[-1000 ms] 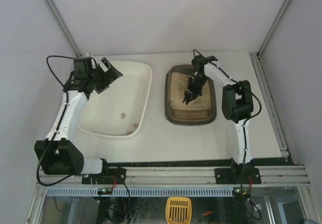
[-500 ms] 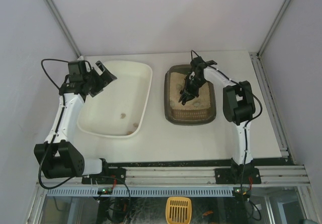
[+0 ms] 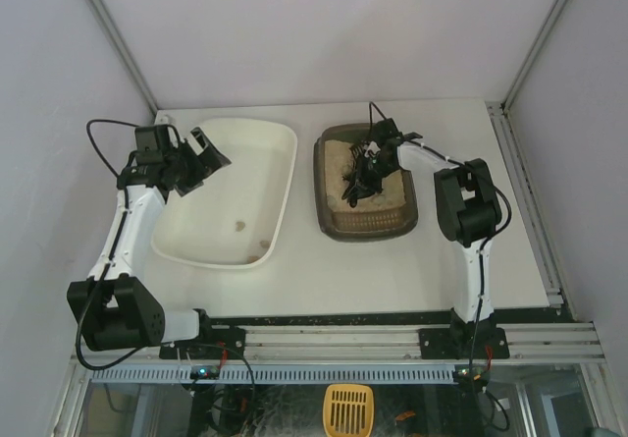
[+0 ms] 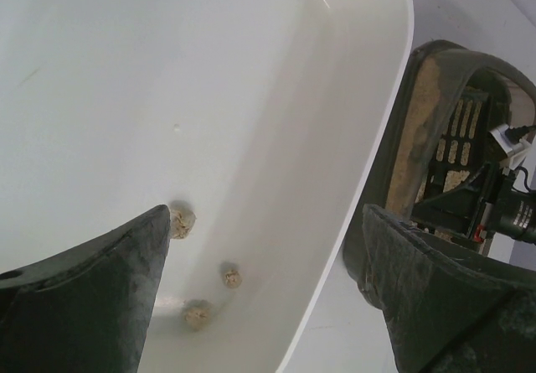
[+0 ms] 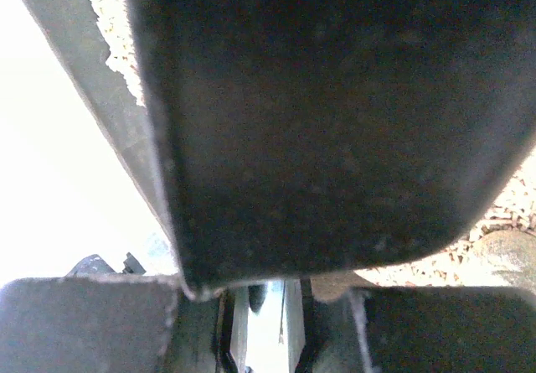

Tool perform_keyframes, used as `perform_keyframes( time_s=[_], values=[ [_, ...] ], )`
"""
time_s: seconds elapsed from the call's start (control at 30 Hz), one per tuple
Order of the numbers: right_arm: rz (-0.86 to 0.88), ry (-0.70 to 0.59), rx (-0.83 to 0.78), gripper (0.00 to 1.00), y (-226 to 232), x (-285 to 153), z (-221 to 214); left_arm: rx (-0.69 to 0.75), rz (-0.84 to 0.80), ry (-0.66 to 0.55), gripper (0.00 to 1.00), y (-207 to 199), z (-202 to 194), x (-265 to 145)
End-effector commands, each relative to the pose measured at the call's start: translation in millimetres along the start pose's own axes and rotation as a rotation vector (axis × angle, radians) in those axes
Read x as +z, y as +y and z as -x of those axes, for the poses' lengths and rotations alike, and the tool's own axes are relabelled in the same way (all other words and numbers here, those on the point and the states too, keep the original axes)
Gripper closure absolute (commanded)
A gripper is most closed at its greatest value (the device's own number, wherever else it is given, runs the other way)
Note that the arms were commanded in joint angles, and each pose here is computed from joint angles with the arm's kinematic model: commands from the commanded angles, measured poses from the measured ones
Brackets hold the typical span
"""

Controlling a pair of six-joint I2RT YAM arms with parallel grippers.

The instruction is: Clean the litter box

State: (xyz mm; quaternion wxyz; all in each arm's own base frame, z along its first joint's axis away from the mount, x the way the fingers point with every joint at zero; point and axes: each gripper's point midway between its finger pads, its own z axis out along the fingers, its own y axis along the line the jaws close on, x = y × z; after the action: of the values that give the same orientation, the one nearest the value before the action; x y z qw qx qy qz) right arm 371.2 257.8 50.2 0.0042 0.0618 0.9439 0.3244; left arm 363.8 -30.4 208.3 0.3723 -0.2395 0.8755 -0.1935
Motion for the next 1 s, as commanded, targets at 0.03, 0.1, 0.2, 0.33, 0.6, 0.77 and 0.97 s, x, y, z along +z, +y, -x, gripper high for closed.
perform_keyframes(
  time_s=[0.03, 0.1, 0.2, 0.33, 0.6, 0.77, 0.97],
  values=[
    [0.048, 0.084, -0.045, 1.00, 0.9, 39.3, -31.8, 0.055, -0.055, 0.004, 0.00, -5.0, -5.4, -10.1],
    [0.083, 0.078, -0.057, 1.00, 2.6, 42.7, -33.7, 0.065, -0.065, 0.014, 0.00, -5.9, -8.0, -11.4],
    [0.142, 0.058, -0.085, 1.00, 8.8, 44.1, -33.2, 0.074, -0.080, 0.030, 0.00, -7.5, -12.5, -13.2],
    [0.176, 0.031, -0.142, 1.00, 16.1, 44.6, -31.8, 0.079, -0.087, 0.048, 0.00, -7.3, -16.9, -13.6],
    [0.071, 0.045, -0.281, 1.00, 14.9, 48.3, -41.4, 0.108, -0.122, 0.109, 0.01, -9.8, -28.5, -13.8],
    [-0.082, 0.041, -0.375, 1.00, 5.3, 50.1, -45.2, 0.149, -0.114, 0.121, 0.01, -6.2, -31.1, -15.5],
    [-0.191, 0.061, -0.441, 1.00, -7.9, 53.8, -48.6, 0.173, -0.097, 0.135, 0.01, -0.5, -35.0, -15.8]
  ],
)
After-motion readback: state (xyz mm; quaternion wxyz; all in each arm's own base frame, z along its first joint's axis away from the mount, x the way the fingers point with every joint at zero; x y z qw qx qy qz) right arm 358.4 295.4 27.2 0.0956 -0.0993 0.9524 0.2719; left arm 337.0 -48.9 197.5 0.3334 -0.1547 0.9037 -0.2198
